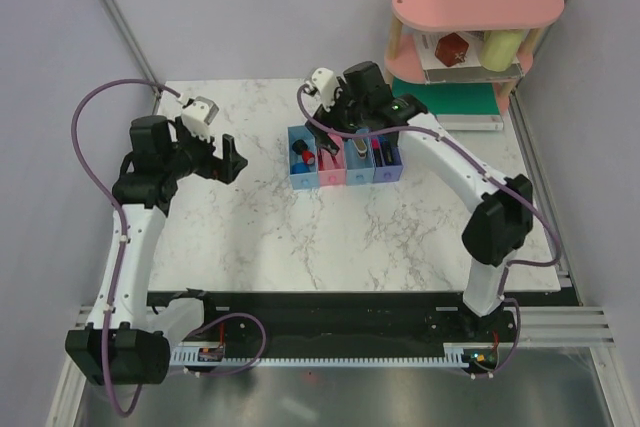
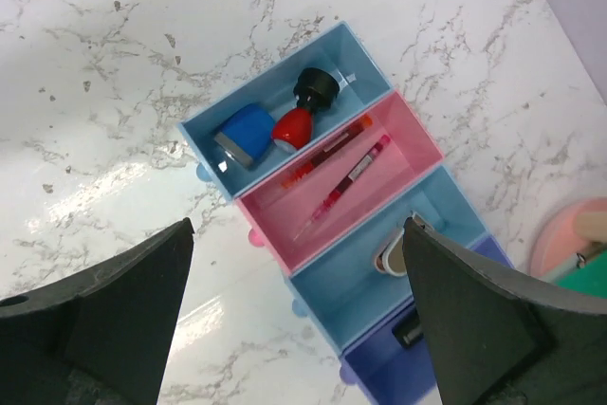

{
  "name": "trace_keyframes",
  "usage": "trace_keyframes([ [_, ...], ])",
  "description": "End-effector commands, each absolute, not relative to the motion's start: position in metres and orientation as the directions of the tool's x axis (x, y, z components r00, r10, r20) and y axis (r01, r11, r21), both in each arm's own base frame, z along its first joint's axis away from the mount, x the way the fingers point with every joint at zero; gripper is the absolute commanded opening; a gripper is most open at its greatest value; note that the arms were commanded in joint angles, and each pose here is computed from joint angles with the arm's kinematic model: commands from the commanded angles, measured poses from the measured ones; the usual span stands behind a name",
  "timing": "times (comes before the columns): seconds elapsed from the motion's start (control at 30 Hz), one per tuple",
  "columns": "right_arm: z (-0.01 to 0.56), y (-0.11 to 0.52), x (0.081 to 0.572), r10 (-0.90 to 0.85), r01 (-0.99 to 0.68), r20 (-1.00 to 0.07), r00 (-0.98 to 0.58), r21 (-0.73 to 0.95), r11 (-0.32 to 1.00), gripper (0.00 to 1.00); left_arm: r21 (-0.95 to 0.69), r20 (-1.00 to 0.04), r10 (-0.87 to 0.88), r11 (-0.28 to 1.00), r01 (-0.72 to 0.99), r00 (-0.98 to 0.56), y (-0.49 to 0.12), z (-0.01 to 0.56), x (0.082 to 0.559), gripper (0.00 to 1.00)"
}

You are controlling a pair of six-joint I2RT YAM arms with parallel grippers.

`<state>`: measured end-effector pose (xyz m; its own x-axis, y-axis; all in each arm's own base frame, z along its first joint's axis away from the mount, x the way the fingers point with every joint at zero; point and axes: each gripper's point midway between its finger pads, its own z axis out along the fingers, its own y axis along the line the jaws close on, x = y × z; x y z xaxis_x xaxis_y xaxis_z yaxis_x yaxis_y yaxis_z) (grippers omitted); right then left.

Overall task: Sort the stationery into containers
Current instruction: Place the stationery in the storage box, then reset both arms

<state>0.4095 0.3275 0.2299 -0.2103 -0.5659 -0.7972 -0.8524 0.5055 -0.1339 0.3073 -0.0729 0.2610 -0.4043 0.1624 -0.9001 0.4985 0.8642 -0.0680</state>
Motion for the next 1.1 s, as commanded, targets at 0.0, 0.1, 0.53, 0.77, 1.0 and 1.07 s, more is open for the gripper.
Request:
trace_keyframes([
  [0.0, 0.248, 0.290, 0.381, -0.550, -0.821, -0.795, -0.256, -0.121, 0.558, 0.98, -0.121, -0.854, 0.158, 0.867, 0.484, -0.496, -0.071, 0.272, 0.306, 1.00],
  [0.1, 0.256, 0.261, 0.362, -0.542, -0.810, -0.783, -0.306, -0.085, 0.581, 0.98, -0.109, -0.846, 0.163, 0.879, 0.465, -0.507, -0.067, 0.275, 0.302, 1.00],
  [0.53, 0.294, 0.142, 0.305, -0.487, -0.624, -0.811, -0.324, -0.204, 0.754, 0.98, -0.056, -0.877, 0.196, 0.864, 0.500, -0.438, -0.069, 0.293, 0.267, 1.00],
  [0.77, 0.293, 0.122, 0.284, -0.487, -0.584, -0.814, -0.318, -0.237, 0.777, 0.98, -0.041, -0.881, 0.202, 0.868, 0.494, -0.428, -0.068, 0.296, 0.248, 1.00],
  [1.0, 0.282, 0.129, 0.279, -0.474, -0.615, -0.819, -0.324, -0.198, 0.763, 0.98, -0.057, -0.887, 0.181, 0.869, 0.491, -0.425, -0.069, 0.300, 0.256, 1.00],
  [1.07, 0.281, 0.130, 0.279, -0.469, -0.615, -0.825, -0.315, -0.199, 0.763, 0.98, -0.058, -0.889, 0.179, 0.869, 0.491, -0.422, -0.070, 0.301, 0.258, 1.00],
])
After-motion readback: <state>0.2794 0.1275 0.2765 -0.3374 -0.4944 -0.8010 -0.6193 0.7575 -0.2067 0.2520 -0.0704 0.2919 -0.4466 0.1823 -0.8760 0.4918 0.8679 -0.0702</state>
